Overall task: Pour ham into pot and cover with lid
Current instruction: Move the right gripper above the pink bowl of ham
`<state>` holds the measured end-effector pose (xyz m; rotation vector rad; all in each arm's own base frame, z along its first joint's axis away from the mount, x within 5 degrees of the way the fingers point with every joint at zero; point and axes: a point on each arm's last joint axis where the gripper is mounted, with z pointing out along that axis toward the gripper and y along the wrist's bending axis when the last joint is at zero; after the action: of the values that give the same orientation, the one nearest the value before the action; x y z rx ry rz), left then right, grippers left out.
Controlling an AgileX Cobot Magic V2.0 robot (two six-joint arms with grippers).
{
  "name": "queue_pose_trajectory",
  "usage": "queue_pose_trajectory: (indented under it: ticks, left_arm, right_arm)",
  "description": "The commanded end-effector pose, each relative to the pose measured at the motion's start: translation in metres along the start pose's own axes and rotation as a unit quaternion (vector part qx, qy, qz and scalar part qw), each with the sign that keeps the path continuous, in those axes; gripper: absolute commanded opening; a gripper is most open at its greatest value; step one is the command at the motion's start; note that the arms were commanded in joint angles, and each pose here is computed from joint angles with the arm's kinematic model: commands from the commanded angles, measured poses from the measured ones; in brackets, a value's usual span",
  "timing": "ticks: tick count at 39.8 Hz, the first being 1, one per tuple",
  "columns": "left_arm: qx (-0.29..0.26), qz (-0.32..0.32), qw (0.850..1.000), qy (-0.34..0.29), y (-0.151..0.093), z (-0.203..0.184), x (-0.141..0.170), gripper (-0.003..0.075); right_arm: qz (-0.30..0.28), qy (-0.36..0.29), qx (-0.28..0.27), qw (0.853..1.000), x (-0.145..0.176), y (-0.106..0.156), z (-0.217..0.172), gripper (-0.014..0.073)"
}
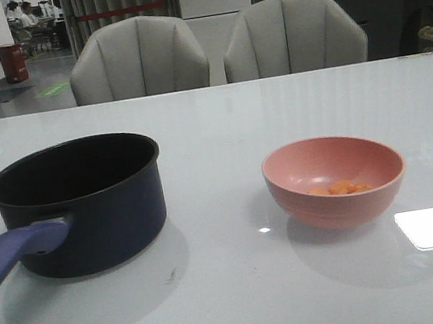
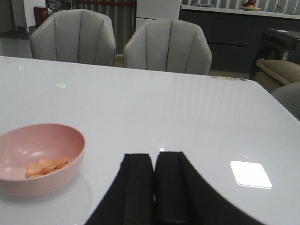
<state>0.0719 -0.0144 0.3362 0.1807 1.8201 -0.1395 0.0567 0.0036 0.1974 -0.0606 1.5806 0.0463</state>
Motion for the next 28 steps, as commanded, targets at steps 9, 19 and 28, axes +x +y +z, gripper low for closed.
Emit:
queue_pose_trajectory:
  ticks: [9,19,28]
  left_arm:
    - [0.017,-0.011,0.993,-0.116,-0.002,-0.033,0.047,0.051]
    - [0.039,-0.011,0.991,-0.131,-0.003,-0.029,0.058,0.051]
    - [0.047,-0.01,0.989,-0.137,-0.003,-0.03,0.057,0.051]
  right_arm:
    - [0.002,-0.053,0.0,0.999,-0.01,0.0,-0.002,0.0139]
    - [0.002,-0.053,0.0,0.999,-0.01,0.0,-0.002,0.0139]
    - [0.002,-0.057,0.0,0.998,-0.011,0.0,-0.002,0.0139]
